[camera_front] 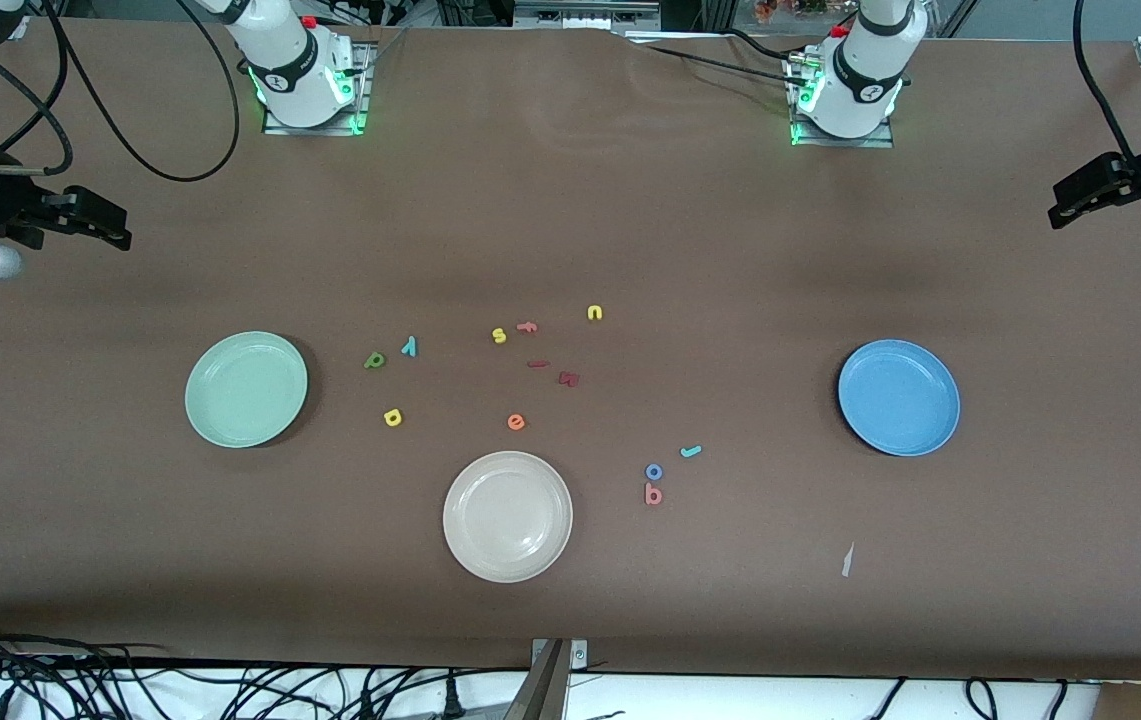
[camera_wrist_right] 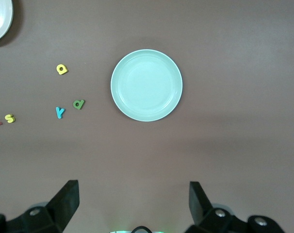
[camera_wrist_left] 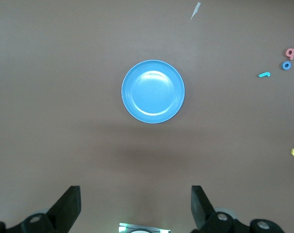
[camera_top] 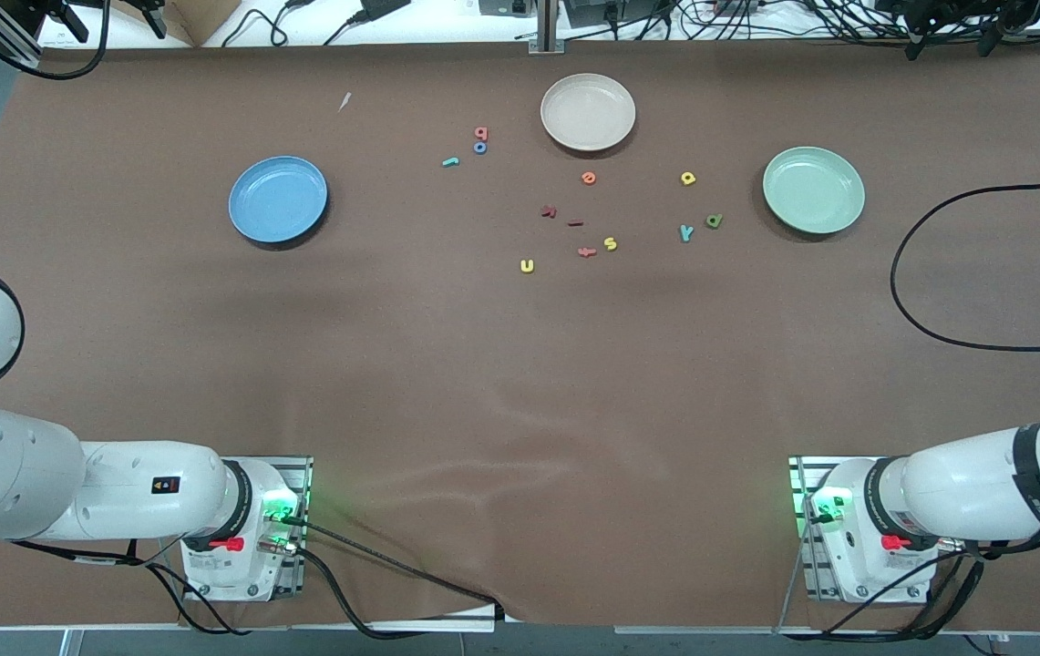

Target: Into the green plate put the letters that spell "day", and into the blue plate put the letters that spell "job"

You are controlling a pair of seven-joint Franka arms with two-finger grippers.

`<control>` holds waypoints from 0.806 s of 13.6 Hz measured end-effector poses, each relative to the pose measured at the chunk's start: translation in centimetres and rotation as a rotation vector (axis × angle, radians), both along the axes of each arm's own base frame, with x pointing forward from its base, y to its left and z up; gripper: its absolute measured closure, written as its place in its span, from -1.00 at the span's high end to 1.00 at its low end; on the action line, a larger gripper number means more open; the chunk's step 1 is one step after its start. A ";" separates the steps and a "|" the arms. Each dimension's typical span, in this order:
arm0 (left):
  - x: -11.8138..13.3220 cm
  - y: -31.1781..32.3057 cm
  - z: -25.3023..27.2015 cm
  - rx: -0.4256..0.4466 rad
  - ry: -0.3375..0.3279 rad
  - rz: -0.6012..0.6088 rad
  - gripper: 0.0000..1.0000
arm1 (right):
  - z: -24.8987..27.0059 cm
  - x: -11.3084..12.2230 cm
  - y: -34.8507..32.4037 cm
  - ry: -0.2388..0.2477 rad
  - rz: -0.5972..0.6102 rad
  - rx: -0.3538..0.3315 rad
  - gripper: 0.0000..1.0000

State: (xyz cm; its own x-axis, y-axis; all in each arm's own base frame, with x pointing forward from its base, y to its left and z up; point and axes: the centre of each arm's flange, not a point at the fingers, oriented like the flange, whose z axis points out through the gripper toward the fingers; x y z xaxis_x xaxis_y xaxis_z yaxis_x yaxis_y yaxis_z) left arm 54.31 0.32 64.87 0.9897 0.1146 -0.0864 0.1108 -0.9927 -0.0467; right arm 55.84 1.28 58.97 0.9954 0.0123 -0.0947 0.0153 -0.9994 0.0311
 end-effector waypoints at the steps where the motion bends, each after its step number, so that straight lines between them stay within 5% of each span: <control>1: 0.0 0.0 0.0 -0.004 0.000 0.000 1.00 | 0.0 0.0 0.0 0.000 0.000 0.000 1.00; 11: 0.0 1.2 0.0 -0.063 -0.001 0.032 1.00 | 0.0 0.0 0.0 0.000 0.000 0.000 1.00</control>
